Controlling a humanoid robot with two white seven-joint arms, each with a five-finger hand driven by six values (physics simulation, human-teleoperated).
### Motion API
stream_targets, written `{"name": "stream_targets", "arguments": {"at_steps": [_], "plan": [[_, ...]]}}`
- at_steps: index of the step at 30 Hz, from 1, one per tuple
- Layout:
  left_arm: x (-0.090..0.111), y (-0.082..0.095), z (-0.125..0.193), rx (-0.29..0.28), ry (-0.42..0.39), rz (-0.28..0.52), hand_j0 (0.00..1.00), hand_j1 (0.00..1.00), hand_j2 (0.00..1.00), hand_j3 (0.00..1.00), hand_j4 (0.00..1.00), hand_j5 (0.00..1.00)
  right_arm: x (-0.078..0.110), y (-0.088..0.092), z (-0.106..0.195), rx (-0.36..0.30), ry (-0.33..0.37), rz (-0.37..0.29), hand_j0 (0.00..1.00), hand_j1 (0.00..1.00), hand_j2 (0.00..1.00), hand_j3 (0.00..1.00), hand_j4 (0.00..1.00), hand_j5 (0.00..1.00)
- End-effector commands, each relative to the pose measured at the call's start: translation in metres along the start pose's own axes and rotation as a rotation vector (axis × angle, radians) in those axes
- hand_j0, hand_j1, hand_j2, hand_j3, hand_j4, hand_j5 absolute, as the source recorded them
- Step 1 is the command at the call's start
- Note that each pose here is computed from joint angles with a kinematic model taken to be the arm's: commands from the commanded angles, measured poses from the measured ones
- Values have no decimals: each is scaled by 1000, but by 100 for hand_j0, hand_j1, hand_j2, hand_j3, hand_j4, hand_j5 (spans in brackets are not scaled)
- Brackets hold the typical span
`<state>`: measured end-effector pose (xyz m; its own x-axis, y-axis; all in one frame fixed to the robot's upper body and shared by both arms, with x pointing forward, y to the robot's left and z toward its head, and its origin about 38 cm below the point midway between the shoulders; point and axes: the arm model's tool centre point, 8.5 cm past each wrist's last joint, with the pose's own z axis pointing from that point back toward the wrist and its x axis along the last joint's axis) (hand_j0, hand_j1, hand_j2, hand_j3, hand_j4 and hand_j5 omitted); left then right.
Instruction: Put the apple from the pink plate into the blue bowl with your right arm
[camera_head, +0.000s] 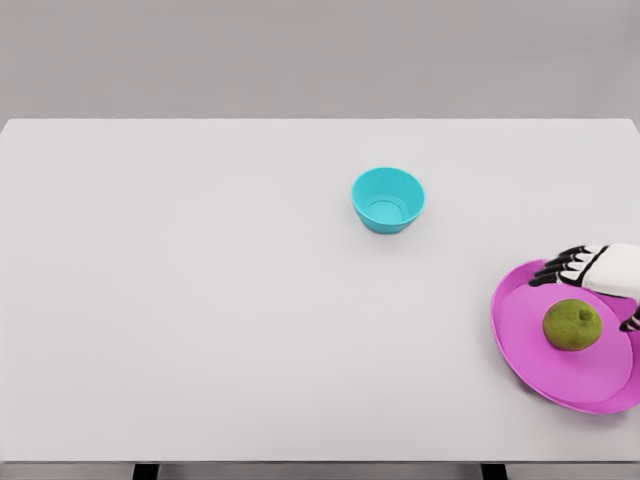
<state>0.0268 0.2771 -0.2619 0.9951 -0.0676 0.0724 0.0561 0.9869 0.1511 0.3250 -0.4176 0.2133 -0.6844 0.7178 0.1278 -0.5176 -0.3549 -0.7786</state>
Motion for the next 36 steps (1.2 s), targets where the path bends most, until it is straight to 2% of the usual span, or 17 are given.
{"name": "stream_targets", "arguments": {"at_steps": [1,7,16,20,22,25,26,27,30,36], "plan": [[0,0,0,0,0,0,100,100,100,100,100,100,-5,5,-1,0,12,-23,100,100,100,100,100,100],[0,0,0,0,0,0,100,100,100,100,100,100,0,19,-11,3,-10,-57,100,100,100,100,100,100],[0,0,0,0,0,0,100,100,100,100,100,100,1,25,-14,12,-17,-67,99,99,99,99,99,99],[0,0,0,0,0,0,100,100,100,100,100,100,1,28,-15,20,-18,-71,91,91,91,91,91,91],[0,0,0,0,0,0,100,100,100,100,100,100,0,28,-15,21,-15,-73,75,75,75,75,75,75],[0,0,0,0,0,0,100,100,100,100,100,100,1,31,-16,27,-18,-77,60,60,60,60,60,60],[0,0,0,0,0,0,100,100,100,100,100,100,1,31,-16,28,-19,-78,59,59,59,59,59,59],[0,0,0,0,0,0,100,100,100,100,100,100,1,32,-17,31,-22,-80,50,50,50,50,50,50],[0,0,0,0,0,0,100,100,100,100,100,100,2,32,-18,30,-23,-80,43,43,43,43,43,43],[0,0,0,0,0,0,100,100,100,100,100,100,0,30,-16,27,-18,-75,43,43,43,43,43,43]]}}
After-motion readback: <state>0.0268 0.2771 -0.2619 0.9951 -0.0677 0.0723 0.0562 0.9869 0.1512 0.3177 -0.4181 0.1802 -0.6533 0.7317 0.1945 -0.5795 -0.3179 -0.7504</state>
